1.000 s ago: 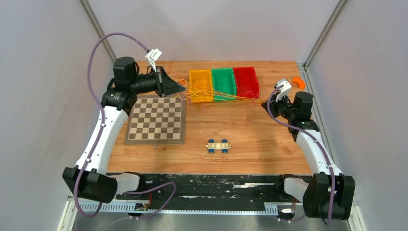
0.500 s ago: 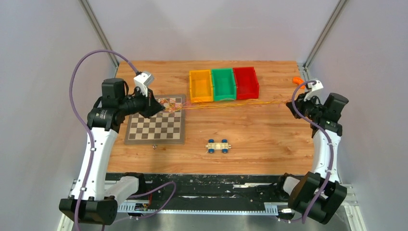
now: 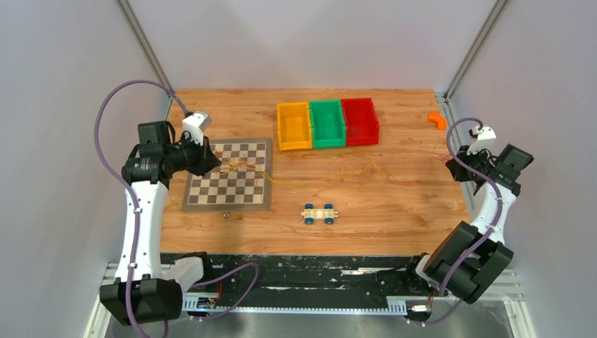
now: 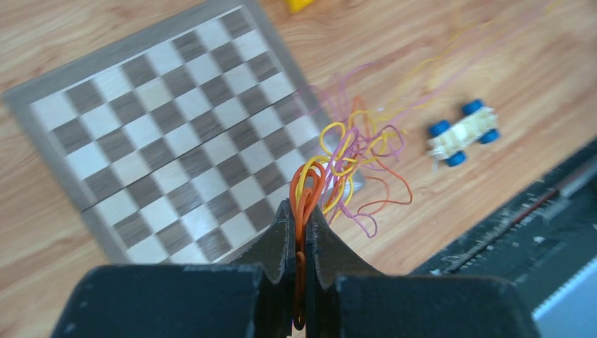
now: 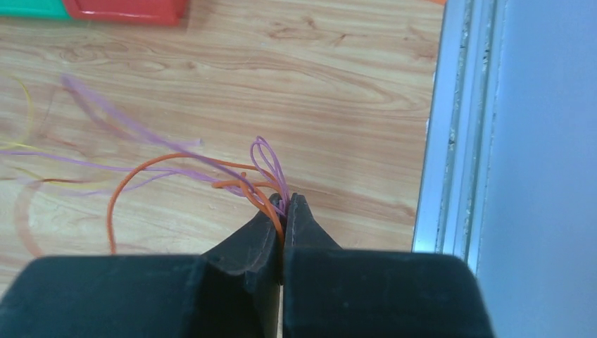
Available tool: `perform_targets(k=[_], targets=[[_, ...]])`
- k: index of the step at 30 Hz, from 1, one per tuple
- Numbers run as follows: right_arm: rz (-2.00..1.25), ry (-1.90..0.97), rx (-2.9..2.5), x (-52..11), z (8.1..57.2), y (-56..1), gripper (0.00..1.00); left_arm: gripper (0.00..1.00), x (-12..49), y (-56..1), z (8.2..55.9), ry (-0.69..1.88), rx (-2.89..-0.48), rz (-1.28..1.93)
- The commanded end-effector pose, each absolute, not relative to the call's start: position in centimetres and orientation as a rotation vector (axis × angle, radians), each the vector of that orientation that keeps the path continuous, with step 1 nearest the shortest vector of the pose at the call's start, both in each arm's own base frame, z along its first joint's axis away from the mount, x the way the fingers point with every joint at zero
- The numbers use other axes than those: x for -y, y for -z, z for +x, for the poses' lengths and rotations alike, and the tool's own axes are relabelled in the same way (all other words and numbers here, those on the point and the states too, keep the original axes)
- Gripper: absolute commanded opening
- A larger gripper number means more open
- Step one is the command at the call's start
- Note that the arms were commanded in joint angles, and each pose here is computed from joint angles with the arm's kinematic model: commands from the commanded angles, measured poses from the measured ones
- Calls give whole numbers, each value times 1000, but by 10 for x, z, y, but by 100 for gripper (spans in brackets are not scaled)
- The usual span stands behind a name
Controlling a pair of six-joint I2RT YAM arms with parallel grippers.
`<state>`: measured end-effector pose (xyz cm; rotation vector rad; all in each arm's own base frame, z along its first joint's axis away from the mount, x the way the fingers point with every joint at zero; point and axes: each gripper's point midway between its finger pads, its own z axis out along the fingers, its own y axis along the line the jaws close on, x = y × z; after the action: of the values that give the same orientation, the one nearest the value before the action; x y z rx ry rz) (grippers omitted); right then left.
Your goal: Untangle the cables
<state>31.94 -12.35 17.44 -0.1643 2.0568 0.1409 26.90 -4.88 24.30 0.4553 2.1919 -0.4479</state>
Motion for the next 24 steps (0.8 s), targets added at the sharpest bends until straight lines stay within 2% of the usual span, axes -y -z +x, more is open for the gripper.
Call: perform_targets(k=[1, 4, 5, 6, 7, 8, 9, 10, 17, 24], targets=[[-299, -240, -2062, 100, 323, -177, 0, 0, 100, -291, 256, 737, -1968, 611], [-407, -403, -2087, 57, 314, -167, 1, 0, 142, -316, 247, 858, -1871, 713], [-456, -444, -2086, 42, 311, -166, 9, 0, 151, -325, 249, 884, -1841, 708], [-507, -486, -2089, 27, 306, -166, 33, 0, 163, -331, 245, 912, -1812, 741], [-570, -528, -2089, 10, 302, -167, 64, 0, 171, -341, 249, 945, -1788, 719], [-622, -578, -2086, -6, 297, -171, 88, 0, 182, -347, 245, 979, -1767, 742], [-666, -631, -2065, -21, 294, -181, 97, 0, 189, -351, 249, 1004, -1758, 735], [-703, -697, -2031, -38, 290, -194, 100, 0, 199, -358, 246, 1026, -1738, 762], [-850, -1067, -1733, -148, 281, -301, 100, 2, 255, -360, 252, 1215, -1722, 800], [-993, -1172, -1572, -239, 263, -332, 100, 5, 293, -354, 255, 1379, -1751, 795]])
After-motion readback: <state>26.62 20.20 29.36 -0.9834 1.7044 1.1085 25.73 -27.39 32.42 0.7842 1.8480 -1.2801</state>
